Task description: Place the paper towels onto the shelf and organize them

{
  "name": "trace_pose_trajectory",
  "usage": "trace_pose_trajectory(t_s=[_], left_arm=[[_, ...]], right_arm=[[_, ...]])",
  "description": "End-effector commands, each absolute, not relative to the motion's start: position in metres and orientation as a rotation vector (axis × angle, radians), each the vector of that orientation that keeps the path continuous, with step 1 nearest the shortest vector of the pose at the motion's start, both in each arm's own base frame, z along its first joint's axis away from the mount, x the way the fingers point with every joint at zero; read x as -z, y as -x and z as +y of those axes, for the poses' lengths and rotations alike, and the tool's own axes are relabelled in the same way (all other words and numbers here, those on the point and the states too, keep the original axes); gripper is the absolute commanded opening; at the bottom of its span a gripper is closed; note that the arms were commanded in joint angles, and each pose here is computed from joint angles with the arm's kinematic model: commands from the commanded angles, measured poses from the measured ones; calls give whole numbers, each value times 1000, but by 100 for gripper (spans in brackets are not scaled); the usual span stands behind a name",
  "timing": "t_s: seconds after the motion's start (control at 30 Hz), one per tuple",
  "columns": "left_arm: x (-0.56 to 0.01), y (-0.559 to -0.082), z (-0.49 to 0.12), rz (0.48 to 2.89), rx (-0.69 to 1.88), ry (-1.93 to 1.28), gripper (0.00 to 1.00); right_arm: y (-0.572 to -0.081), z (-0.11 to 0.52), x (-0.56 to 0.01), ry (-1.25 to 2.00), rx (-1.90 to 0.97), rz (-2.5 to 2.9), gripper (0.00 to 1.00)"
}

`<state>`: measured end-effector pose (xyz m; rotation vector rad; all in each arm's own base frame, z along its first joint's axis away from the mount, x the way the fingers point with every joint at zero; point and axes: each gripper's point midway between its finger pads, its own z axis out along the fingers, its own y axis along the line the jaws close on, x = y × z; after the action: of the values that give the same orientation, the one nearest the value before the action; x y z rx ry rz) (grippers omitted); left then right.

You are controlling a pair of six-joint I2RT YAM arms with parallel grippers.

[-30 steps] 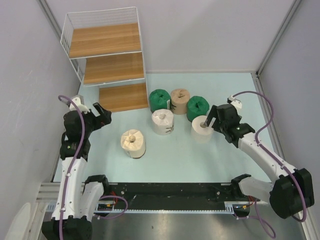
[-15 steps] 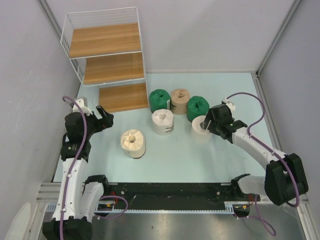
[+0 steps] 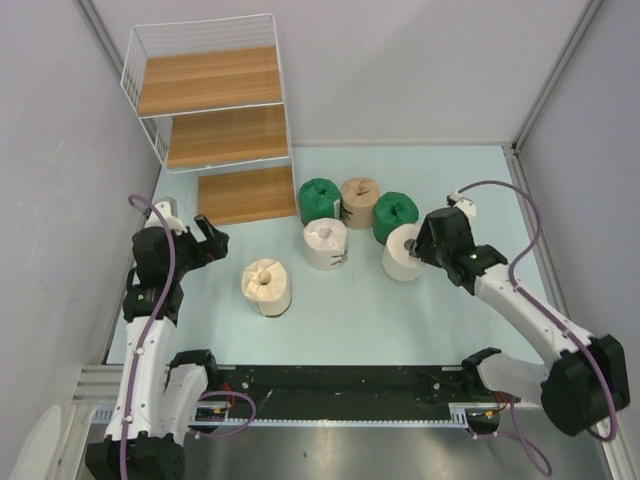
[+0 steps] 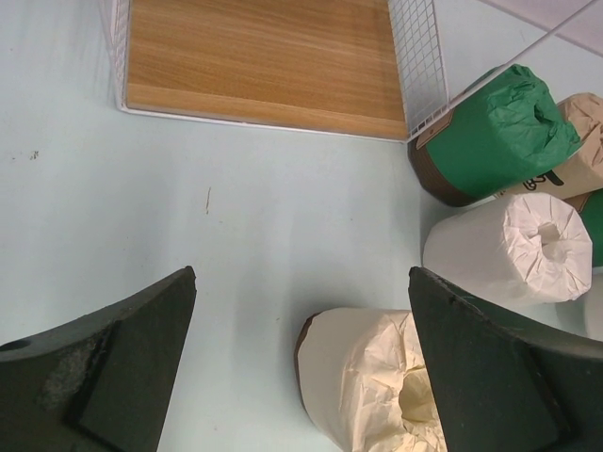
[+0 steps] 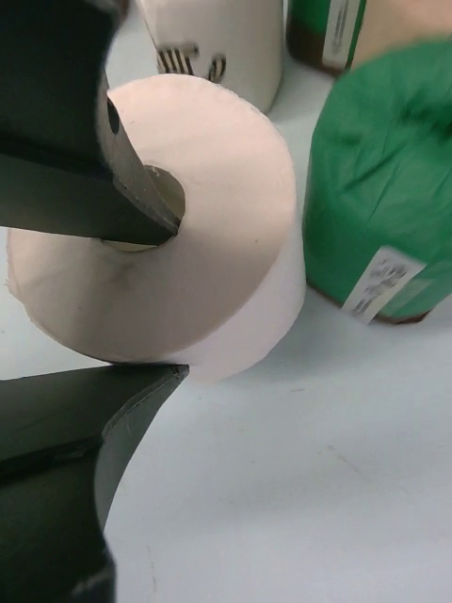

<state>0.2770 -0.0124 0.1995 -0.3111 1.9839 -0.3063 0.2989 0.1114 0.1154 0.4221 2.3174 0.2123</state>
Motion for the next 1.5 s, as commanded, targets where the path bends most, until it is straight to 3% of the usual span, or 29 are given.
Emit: trace_pose_trajectory(t_s=[0.0,0.13,0.37,0.4,0.53,0.77,1.0,1.47], left_arm=[[-198,-277,-12,1993,307,301,100],[-196,-276,-12,1999,304,305,100],[-196,-276,-12,1999,306,304,100],[-196,-276,-12,2000,307,303,100],[-196,-277,-12,2000,304,305,100],[-197,-276,-10,1997,296,309,100],[-195,-276,-8,2006,284,320,100],[-196,-268,18,1983,141,464,100]], right_arm=[[-323,121,-242,-390,-423,1985,25],[-327,153,-280,-293,-558,1950,23],[-322,295,-300,140,-861,1938,25],[-326,315,-284,193,-845,1972,25],[-307,400,-311,360,-903,1898,25],[-309,481,-298,457,-826,1912,25],[-346,494,-264,350,-713,1933,18],[-424,475,-225,121,-615,1854,20]])
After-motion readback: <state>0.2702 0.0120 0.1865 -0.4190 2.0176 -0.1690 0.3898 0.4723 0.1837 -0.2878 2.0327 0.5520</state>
